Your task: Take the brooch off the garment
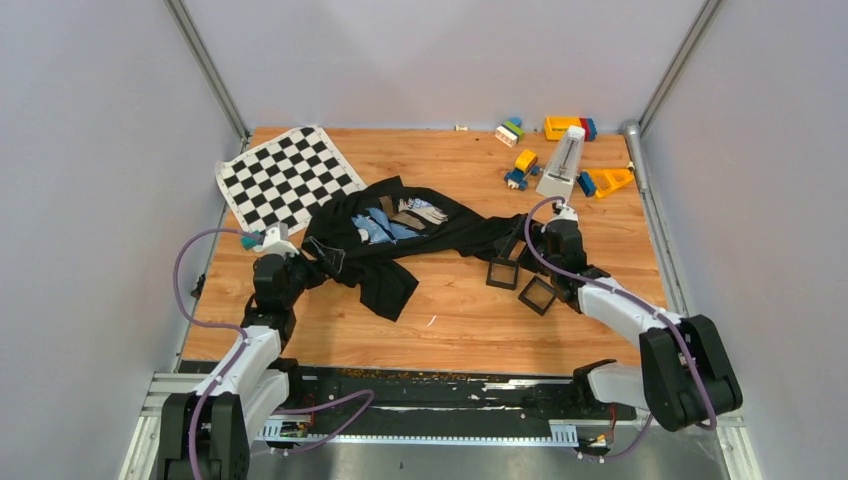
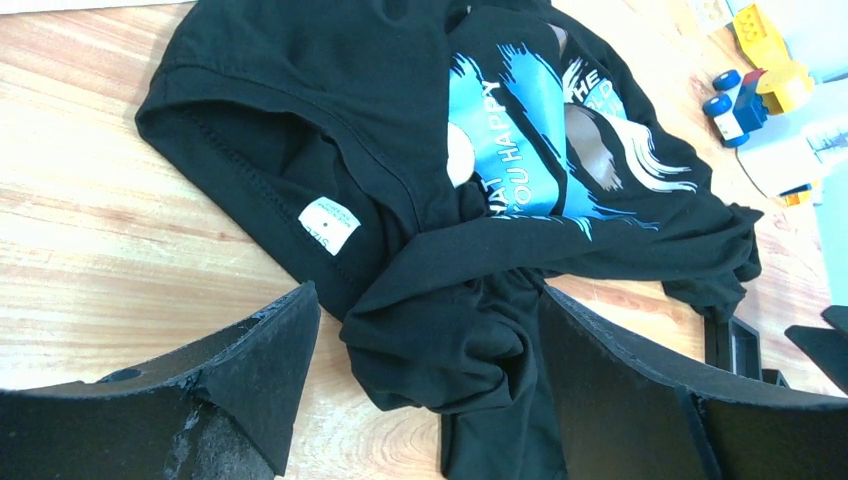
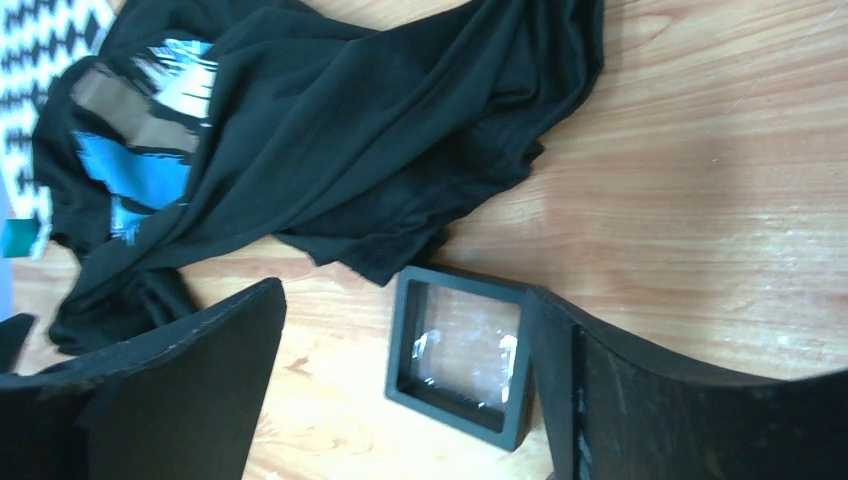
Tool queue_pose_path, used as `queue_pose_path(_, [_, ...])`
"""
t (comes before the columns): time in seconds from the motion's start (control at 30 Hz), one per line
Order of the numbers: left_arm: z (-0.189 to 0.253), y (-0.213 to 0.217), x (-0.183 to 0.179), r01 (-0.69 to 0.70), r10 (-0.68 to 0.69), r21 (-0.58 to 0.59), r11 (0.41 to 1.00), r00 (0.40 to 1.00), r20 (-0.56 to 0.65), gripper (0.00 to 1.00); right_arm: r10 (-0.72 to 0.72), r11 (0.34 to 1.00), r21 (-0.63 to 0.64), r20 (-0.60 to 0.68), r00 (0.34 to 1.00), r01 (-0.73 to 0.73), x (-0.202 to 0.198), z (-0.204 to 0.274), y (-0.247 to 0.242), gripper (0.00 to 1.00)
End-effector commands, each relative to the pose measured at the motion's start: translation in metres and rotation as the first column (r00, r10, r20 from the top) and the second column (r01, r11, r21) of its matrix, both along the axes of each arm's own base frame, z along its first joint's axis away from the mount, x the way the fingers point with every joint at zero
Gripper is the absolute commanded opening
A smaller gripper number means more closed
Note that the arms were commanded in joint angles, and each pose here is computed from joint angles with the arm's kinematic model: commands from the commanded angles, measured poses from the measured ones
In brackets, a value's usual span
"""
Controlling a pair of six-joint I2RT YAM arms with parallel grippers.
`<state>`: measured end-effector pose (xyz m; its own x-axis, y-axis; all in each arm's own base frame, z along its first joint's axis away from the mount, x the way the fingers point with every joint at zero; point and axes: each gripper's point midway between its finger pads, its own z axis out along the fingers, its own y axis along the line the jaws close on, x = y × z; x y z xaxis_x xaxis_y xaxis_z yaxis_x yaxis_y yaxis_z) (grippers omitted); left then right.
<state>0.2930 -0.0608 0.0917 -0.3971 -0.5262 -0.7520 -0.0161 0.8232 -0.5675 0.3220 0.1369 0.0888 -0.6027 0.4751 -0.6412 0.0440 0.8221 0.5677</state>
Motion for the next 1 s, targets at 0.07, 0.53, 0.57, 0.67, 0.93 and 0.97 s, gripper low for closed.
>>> queue_pose_path(0.07, [0.026,0.012,0.016,-0.076,0.076,-0.005,0.997,0.994,0.076,0.84,-0.059,0.996,-0.059,0.025,0.998,0.060,0.028,-0.006,-0.004,0.80])
queue_pose_path(0.53, [0.002,0.042,0.052,-0.246,0.255,0.072,0.966,0.954,-0.157,0.90,-0.012,0.988,-0.152,-0.091,0.996,-0.002,0.054,-0.051,0.024,0.77])
queue_pose_path(0.57, [0.003,0.042,0.056,-0.247,0.254,0.068,0.967,0.955,-0.152,0.90,0.002,0.988,-0.157,-0.100,0.995,-0.017,0.054,-0.053,0.027,0.72])
queue_pose_path(0.67, [-0.010,0.044,0.068,-0.254,0.267,0.087,0.963,0.943,-0.199,0.90,0.043,0.986,-0.157,-0.105,0.994,-0.059,0.052,-0.051,0.034,0.44])
queue_pose_path(0.93, [-0.036,0.060,0.080,-0.303,0.326,0.122,0.945,0.905,-0.272,0.86,-0.063,0.979,-0.197,-0.029,0.998,0.056,0.048,-0.026,0.010,0.00])
queue_pose_path(0.97, [-0.038,0.064,0.080,-0.316,0.340,0.129,0.940,0.901,-0.271,0.86,-0.082,0.977,-0.198,-0.009,0.997,0.079,0.047,-0.022,0.005,0.00])
